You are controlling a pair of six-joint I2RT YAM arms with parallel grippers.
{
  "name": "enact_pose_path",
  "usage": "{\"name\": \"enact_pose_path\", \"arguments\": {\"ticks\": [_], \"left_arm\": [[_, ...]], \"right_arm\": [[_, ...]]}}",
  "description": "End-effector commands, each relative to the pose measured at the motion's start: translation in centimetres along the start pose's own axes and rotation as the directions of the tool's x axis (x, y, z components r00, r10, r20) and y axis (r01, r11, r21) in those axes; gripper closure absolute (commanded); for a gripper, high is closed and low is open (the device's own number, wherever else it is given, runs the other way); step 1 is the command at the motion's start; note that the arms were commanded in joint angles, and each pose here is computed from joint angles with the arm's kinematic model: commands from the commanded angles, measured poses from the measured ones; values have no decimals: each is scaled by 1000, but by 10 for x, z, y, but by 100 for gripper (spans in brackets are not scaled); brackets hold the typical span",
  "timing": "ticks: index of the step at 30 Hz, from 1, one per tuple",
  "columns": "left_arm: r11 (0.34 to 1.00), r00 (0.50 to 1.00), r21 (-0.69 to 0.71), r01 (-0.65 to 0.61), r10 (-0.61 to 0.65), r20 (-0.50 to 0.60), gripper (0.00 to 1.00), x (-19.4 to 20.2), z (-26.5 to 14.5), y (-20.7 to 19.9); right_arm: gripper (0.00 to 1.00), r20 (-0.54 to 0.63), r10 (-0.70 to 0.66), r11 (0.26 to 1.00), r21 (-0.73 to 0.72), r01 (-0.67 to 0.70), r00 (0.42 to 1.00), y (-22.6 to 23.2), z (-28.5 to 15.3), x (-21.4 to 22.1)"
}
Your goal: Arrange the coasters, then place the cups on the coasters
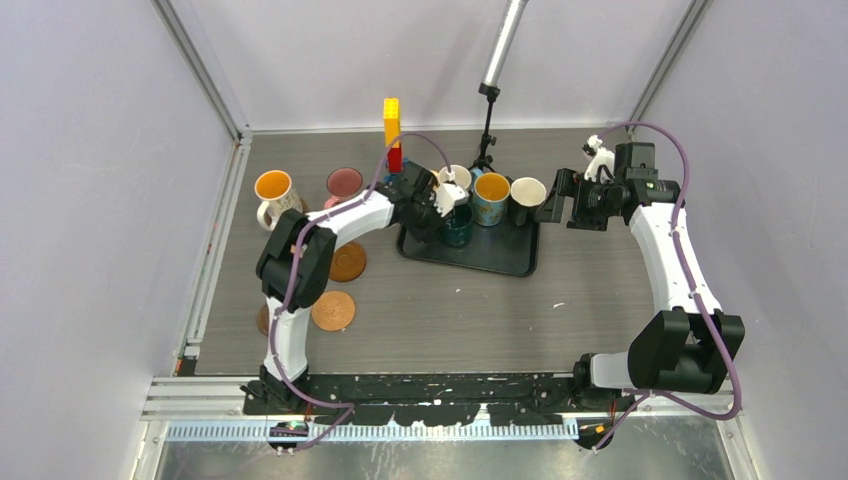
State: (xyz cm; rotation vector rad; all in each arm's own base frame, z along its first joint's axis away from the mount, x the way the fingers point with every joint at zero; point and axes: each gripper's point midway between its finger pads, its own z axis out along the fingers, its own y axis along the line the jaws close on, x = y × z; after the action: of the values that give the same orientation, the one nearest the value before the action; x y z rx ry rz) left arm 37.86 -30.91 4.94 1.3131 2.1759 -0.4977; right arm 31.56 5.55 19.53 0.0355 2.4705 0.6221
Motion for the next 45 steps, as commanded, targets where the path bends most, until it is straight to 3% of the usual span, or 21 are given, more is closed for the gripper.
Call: {"name": "enact_pose_path", "arguments": {"ticks": [1, 6, 11, 18, 28, 37, 45], "left_arm": [[997, 979, -53, -59, 68, 194, 100, -56, -54, -1], [996, 967, -62, -60, 73, 244, 100, -52, -94, -6], [998, 968, -50, -22, 34, 248, 100, -20, -142, 0], [996, 968, -54, 77, -61, 244, 100, 57, -218, 11], [955, 956, -172, 240, -202, 212, 100, 173, -289, 30], [885, 951, -354, 301, -254, 174, 100, 248, -307, 87], [872, 954, -388, 300, -265, 142, 100, 279, -294, 113]], "right_arm": [[10, 62, -22, 1000, -3, 22, 998, 6, -11, -11], [10, 65, -22, 1000, -4, 22, 998, 6, -12, -9], [10, 64, -26, 1000, -3, 26, 998, 6, -13, -7], [10, 51, -13, 1000, -13, 13, 999, 6, -9, 0], [10, 15, -19, 999, -34, 19, 1000, 5, 3, 12], [10, -1, -27, 999, -33, 27, 1000, 4, 8, 13], [10, 2, -44, 999, -32, 44, 999, 6, 6, 11]]}}
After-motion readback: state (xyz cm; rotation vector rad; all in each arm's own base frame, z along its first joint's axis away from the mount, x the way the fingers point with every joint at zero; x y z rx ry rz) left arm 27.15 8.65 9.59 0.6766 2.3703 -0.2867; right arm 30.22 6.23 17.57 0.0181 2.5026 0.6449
